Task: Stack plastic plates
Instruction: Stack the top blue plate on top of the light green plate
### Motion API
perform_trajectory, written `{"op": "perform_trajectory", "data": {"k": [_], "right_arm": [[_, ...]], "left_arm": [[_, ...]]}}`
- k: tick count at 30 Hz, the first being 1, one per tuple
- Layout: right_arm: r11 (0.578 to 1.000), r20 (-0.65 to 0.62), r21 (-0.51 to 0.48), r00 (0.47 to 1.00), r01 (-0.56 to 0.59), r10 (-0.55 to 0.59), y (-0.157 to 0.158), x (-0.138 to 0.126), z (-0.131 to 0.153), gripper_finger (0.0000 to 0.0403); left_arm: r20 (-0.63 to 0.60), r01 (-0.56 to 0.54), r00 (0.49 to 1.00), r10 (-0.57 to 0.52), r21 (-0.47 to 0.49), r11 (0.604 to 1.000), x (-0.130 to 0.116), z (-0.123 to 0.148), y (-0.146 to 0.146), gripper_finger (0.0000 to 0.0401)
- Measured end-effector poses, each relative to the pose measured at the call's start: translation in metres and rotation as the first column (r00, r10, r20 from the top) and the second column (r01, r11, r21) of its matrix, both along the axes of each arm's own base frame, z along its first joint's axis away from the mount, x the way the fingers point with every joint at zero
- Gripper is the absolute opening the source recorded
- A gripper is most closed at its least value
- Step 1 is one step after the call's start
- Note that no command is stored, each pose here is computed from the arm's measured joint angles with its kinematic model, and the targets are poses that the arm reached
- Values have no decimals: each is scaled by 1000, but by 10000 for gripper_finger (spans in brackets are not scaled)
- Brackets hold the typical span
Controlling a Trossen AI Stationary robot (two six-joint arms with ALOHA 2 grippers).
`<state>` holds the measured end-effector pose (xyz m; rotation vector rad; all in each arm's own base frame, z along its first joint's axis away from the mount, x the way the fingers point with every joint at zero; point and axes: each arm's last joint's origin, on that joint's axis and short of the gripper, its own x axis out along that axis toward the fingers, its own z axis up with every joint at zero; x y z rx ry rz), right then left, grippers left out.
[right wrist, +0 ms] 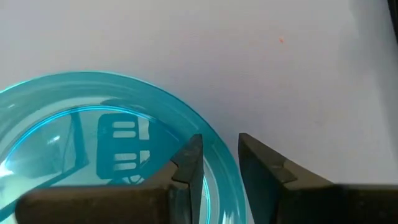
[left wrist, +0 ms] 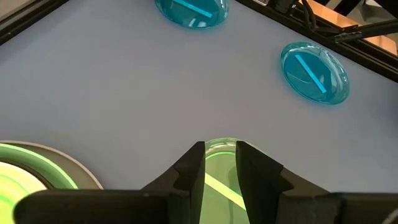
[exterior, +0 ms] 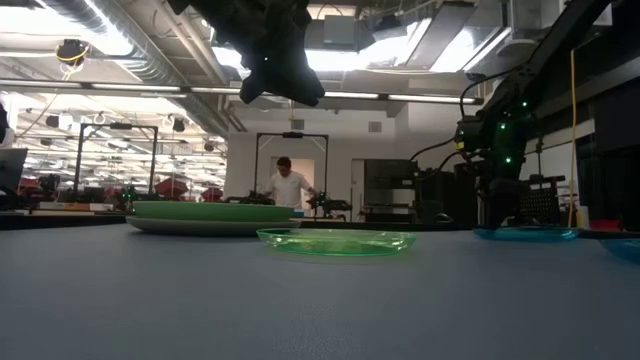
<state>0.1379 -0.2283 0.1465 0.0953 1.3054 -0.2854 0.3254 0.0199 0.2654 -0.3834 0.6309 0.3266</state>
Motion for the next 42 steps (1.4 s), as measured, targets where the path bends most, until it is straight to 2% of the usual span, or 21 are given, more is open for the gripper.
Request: {"op": "perform_trajectory", "data": {"k": [17, 27, 42], "right_arm": [[1000, 8, -16, 1000, -16, 16, -1, 1, 0, 92], [996, 145, 62, 988, -65, 56, 2, 5, 1, 92], [997, 115, 42, 992, -57, 52, 1, 4, 1, 92]], "left_arm": [[0, 0, 1000, 0, 0, 1000, 0, 0, 0, 83], [0, 0, 1000, 0, 0, 1000, 0, 0, 0, 83], [0, 0, 1000, 0, 0, 1000, 0, 0, 0, 83]]}}
